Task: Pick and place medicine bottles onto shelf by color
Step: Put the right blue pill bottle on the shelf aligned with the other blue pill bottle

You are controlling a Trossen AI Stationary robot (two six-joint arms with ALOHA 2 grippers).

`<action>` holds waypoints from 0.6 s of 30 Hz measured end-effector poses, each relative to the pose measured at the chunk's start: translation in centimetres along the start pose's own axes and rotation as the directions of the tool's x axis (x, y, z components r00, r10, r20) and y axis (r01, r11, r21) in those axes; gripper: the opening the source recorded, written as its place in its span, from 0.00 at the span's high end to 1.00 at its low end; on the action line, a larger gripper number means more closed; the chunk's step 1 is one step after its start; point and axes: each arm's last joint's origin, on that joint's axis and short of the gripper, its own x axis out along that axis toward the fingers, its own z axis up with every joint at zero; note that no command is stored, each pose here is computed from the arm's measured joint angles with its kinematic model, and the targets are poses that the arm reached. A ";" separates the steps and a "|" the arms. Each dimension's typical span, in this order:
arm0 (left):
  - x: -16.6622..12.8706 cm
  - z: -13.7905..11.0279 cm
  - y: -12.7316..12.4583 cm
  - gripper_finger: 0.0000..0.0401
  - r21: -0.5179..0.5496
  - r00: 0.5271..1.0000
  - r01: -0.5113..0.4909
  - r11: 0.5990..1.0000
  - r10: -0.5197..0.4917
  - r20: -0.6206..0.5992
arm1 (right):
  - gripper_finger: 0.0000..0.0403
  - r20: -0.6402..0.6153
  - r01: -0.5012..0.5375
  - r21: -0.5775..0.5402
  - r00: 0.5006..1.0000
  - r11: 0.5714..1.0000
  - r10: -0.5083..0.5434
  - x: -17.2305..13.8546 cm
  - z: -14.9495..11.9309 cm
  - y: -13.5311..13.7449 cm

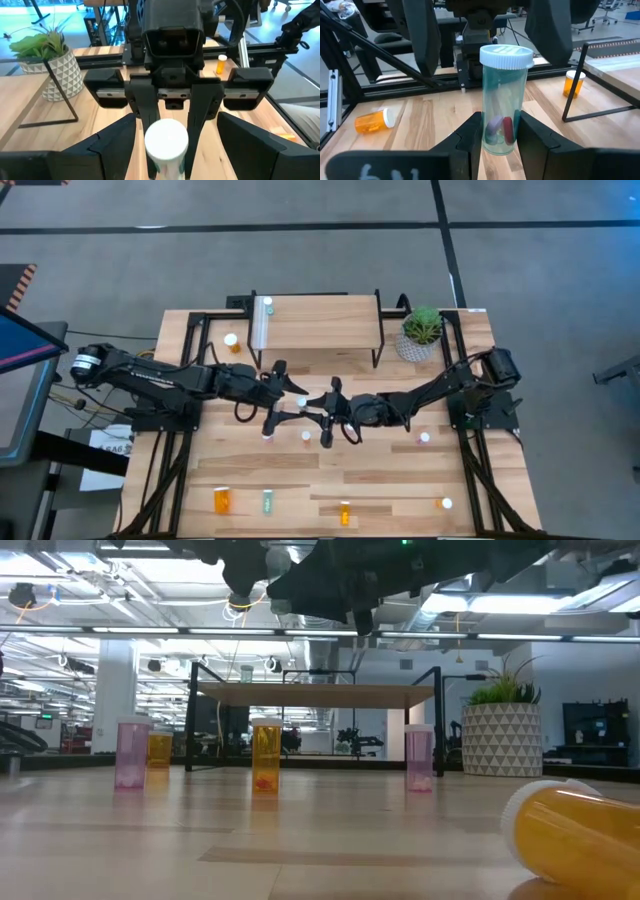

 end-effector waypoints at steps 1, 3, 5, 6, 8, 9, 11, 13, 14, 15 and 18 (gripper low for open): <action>0.0 0.0 0.0 0.34 0.000 1.000 -0.001 1.000 0.001 0.000 | 0.69 -0.001 0.000 0.000 1.000 1.000 0.000 0.0 0.0 0.0; 0.0 0.0 0.0 0.36 0.000 1.000 -0.004 1.000 0.004 0.000 | 0.69 -0.001 0.000 0.001 1.000 1.000 0.000 0.0 0.0 0.0; 0.0 -0.1 0.0 0.40 0.000 1.000 -0.012 1.000 0.012 -0.013 | 0.69 -0.003 0.000 0.001 1.000 1.000 0.000 0.0 0.0 0.0; 0.0 -0.1 0.0 0.43 0.000 1.000 -0.016 1.000 0.016 -0.012 | 0.69 -0.002 0.000 0.001 1.000 1.000 0.000 0.0 0.0 0.0; 0.0 -0.1 0.0 0.49 0.000 1.000 -0.017 1.000 0.017 -0.011 | 0.69 -0.002 0.000 0.001 1.000 1.000 0.000 0.0 0.0 0.0; 0.0 -0.1 0.0 0.52 0.001 1.000 -0.017 1.000 0.017 -0.012 | 0.70 -0.003 0.000 0.001 1.000 1.000 0.000 0.0 0.0 0.0; 0.0 -0.1 0.1 0.58 0.007 1.000 -0.018 1.000 0.018 -0.011 | 0.70 -0.002 0.000 0.001 1.000 1.000 0.000 0.0 0.0 0.0; 0.0 -0.1 0.1 0.63 0.007 1.000 -0.019 1.000 0.019 -0.012 | 0.70 -0.003 0.000 0.000 1.000 1.000 0.000 0.0 0.0 0.0; 0.0 -0.1 0.1 0.66 0.009 1.000 -0.020 1.000 0.020 -0.012 | 0.70 -0.003 0.000 0.000 1.000 1.000 0.000 0.0 0.0 0.0; 0.0 -0.1 0.1 0.68 0.015 1.000 -0.020 1.000 0.020 -0.012 | 0.70 -0.002 0.000 0.000 1.000 1.000 0.000 0.0 0.0 0.0; 0.0 -0.2 0.1 0.73 0.029 1.000 -0.019 0.999 0.019 -0.018 | 0.70 -0.005 -0.001 0.000 1.000 1.000 0.001 0.0 -0.1 0.0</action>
